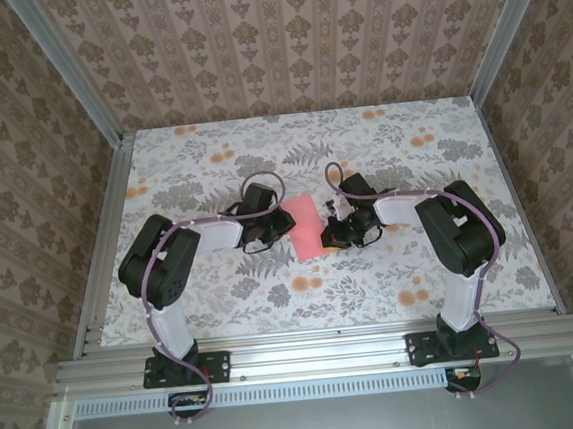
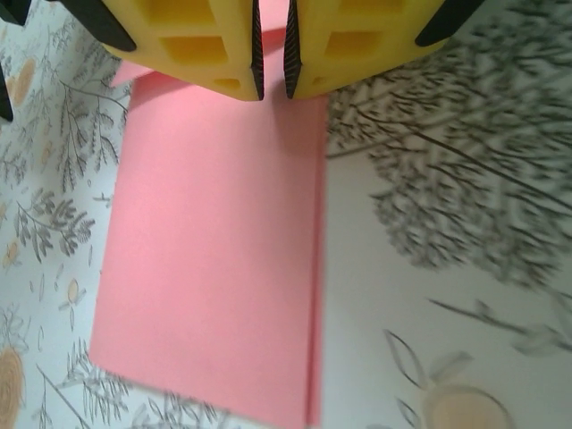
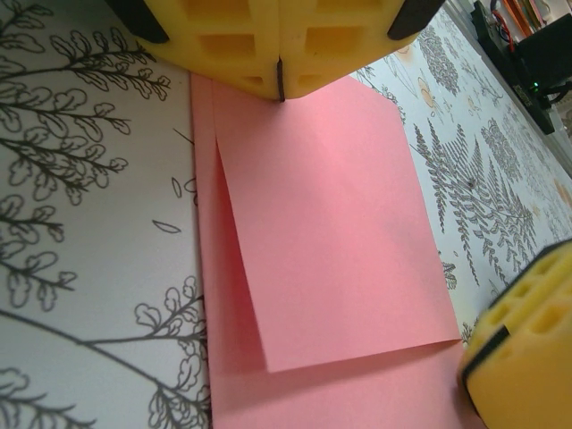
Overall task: Fold a paper plane with a square sheet of paper (pick it up from the middle)
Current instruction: Fold the triangle a second time at the center of the table.
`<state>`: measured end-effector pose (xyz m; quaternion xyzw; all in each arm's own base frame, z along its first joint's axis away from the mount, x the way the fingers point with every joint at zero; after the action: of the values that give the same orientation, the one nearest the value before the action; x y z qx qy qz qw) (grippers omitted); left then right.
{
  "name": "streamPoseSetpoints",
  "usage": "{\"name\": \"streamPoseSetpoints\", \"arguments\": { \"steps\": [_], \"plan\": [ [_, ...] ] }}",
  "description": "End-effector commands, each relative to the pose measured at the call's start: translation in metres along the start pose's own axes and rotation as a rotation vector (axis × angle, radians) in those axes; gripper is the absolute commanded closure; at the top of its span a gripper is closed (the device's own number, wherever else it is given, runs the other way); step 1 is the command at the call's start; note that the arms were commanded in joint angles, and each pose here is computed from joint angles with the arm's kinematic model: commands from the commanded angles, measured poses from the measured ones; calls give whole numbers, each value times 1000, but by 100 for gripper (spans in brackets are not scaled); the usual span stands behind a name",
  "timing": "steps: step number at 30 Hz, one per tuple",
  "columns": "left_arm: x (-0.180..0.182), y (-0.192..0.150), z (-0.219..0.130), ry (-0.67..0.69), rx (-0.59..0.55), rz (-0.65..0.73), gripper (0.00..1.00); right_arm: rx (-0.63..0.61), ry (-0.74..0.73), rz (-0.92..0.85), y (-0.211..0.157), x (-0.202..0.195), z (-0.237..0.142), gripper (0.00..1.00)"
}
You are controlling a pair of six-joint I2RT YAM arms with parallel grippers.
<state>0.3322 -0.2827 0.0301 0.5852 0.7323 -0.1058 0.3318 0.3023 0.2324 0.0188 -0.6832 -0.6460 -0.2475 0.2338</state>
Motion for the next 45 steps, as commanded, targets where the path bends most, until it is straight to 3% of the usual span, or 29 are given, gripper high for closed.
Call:
{"name": "streamPoseSetpoints", "arguments": {
  "steps": [1, 7, 14, 22, 33, 40, 45],
  "plan": [
    [44, 4, -7, 146, -24, -11, 82, 58, -133, 83, -22, -40, 5, 93],
    [38, 16, -20, 116, -46, -5, 81, 53, -121, 85, -20, -37, 5, 93],
    [-18, 6, -36, 19, -37, 113, 79, 41, -98, 85, -15, -30, 3, 93],
    [-58, -29, -2, -85, 67, 151, 83, 31, -90, 82, -12, -27, 2, 93],
    [-13, -39, 24, 58, 90, 82, 85, -7, -28, 35, 0, 5, -14, 92],
    [-7, -41, 24, 76, 94, 88, 85, -10, 52, -4, 6, 39, -12, 90],
    [-7, -41, 23, 76, 92, 87, 85, -2, 30, 16, 14, 36, 0, 90]
  ]
}}
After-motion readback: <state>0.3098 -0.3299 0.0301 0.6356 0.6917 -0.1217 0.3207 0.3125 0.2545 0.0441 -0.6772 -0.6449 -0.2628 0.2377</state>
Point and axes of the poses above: each hand's point on the last joint's axis, 136 mm out from that joint toward the fingers, its own z axis out along the fingers, its own x axis along the line the jaws close on, y = z × x, the point moved 1 cm from there along -z, back along the fingers, and after that the axes turned 5 degrees about z, right-handed, at the moved point
